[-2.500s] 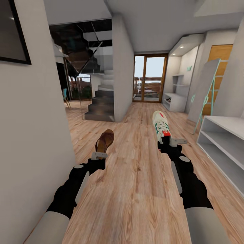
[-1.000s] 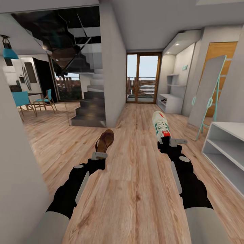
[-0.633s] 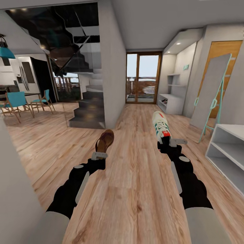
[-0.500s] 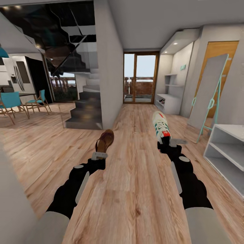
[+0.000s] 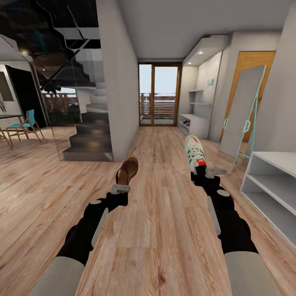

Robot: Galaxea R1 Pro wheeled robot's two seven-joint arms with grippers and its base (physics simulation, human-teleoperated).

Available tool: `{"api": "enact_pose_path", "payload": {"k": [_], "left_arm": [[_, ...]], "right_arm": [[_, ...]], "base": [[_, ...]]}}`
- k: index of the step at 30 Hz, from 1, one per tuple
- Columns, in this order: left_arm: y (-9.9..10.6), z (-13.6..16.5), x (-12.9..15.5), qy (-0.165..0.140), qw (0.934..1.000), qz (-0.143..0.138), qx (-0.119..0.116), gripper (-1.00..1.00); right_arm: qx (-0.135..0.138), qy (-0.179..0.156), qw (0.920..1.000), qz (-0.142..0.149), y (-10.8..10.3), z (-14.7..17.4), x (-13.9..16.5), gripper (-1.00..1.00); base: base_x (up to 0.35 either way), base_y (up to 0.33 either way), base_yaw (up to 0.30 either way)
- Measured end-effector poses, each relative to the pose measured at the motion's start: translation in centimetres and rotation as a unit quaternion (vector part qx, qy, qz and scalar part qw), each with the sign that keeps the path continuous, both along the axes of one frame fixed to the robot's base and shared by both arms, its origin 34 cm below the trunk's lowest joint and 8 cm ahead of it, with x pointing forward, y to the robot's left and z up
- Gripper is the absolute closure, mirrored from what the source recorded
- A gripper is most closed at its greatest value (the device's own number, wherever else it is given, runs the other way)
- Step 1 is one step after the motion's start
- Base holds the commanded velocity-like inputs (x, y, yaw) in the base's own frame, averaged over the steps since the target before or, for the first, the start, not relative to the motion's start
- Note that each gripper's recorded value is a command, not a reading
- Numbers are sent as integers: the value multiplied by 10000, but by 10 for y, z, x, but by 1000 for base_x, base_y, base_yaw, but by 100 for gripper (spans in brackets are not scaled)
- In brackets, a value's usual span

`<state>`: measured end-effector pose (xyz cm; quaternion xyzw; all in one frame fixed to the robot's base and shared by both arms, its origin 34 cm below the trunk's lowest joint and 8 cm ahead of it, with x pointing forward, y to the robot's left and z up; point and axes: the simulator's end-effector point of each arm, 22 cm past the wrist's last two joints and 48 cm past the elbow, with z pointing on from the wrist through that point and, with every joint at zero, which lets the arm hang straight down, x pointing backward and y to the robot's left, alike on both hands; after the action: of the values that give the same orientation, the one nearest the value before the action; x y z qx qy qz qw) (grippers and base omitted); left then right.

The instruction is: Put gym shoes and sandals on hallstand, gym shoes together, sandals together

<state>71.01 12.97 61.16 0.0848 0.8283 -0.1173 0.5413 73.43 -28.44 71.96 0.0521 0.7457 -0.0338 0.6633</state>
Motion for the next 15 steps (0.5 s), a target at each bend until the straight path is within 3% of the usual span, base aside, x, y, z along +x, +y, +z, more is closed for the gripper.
{"api": "enact_pose_path", "payload": {"k": [15], "left_arm": [[0, -1, 0, 9, 10000, -2, -5, 100]], "right_arm": [[0, -3, 10000, 0, 0, 0, 0, 100]], "base": [[347, 0, -1]]}}
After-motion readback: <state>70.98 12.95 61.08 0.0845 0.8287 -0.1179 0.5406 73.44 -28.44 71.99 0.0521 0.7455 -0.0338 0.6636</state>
